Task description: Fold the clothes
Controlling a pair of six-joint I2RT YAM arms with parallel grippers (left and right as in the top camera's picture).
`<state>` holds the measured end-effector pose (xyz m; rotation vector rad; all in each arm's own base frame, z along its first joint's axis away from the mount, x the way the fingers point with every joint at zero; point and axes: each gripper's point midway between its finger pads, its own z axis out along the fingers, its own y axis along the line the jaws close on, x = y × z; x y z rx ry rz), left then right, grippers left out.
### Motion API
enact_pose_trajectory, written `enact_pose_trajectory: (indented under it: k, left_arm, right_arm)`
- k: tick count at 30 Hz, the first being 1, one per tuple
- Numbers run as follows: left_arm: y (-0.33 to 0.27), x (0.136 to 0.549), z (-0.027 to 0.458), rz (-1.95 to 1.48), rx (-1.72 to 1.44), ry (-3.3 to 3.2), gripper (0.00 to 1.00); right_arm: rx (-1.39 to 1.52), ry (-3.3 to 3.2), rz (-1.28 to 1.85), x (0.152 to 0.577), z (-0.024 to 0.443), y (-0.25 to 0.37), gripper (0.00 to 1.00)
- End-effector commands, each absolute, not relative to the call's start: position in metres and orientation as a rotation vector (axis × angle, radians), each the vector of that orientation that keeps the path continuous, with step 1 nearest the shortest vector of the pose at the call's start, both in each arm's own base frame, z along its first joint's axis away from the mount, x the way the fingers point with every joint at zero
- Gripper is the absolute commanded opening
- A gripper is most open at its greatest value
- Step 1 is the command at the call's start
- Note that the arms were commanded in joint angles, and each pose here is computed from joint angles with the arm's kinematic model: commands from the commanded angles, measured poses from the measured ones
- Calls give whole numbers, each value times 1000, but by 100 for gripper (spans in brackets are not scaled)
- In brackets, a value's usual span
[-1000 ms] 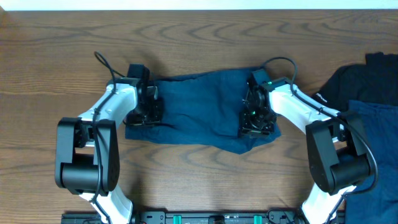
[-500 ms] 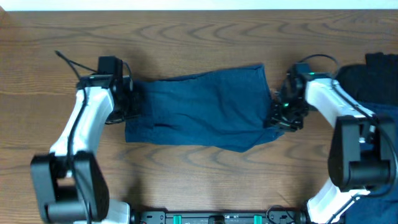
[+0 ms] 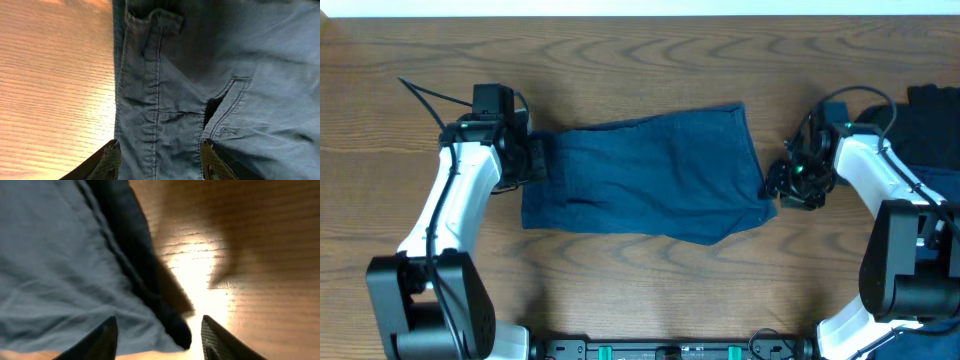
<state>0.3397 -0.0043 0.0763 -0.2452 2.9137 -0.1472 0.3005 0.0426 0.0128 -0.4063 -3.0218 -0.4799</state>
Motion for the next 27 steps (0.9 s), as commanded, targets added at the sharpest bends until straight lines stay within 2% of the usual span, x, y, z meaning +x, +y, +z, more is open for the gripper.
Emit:
enact_pose_trajectory:
  k: [1,3,4,6,8,10,12,13,16,17,20,24,27]
  left_arm:
    - [-4,342,66,-149,-246,2945,54]
    - [-4,341,59,-148,-245,2966,53]
    - [-4,340,57,-148,-247,2975,51]
    - [-4,340,53,-147,-248,2986,47]
    - [-4,341,51,-146,-249,2986,40]
    - [-4,341,51,-145,-249,2984,26]
    - [-3,342,51,-145,-252,2983,9]
    - [-3,342,52,-145,-252,2979,6]
    - [-3,346,52,-149,-250,2964,6]
    - [-4,348,53,-153,-249,2957,8]
    - [-10,352,54,-207,-239,2941,35]
    - [-33,364,61,-397,-122,2877,50]
    - [-34,374,64,-396,-76,2832,61]
  right_arm:
    - [-371,-2965,-649,289,4,64,35]
    - [-311,-2936,-814,288,8,83,6]
    - [-310,-2933,-826,288,9,84,1]
    - [-318,-2958,-757,289,9,76,1]
    - [-411,-2995,-512,288,8,47,1]
    - [-531,-3012,-194,284,14,9,1]
    - [-593,-3014,-25,282,23,-13,1]
    - [-622,-3013,-27,284,27,-13,1]
    - [-621,-3030,-60,286,31,-9,1]
    - [-614,-3031,-59,286,31,-9,1]
    - [-605,-3035,-60,287,31,-7,1]
    - [-604,-3042,-62,289,31,-7,1]
    - [-604,-3042,-63,289,31,-7,1]
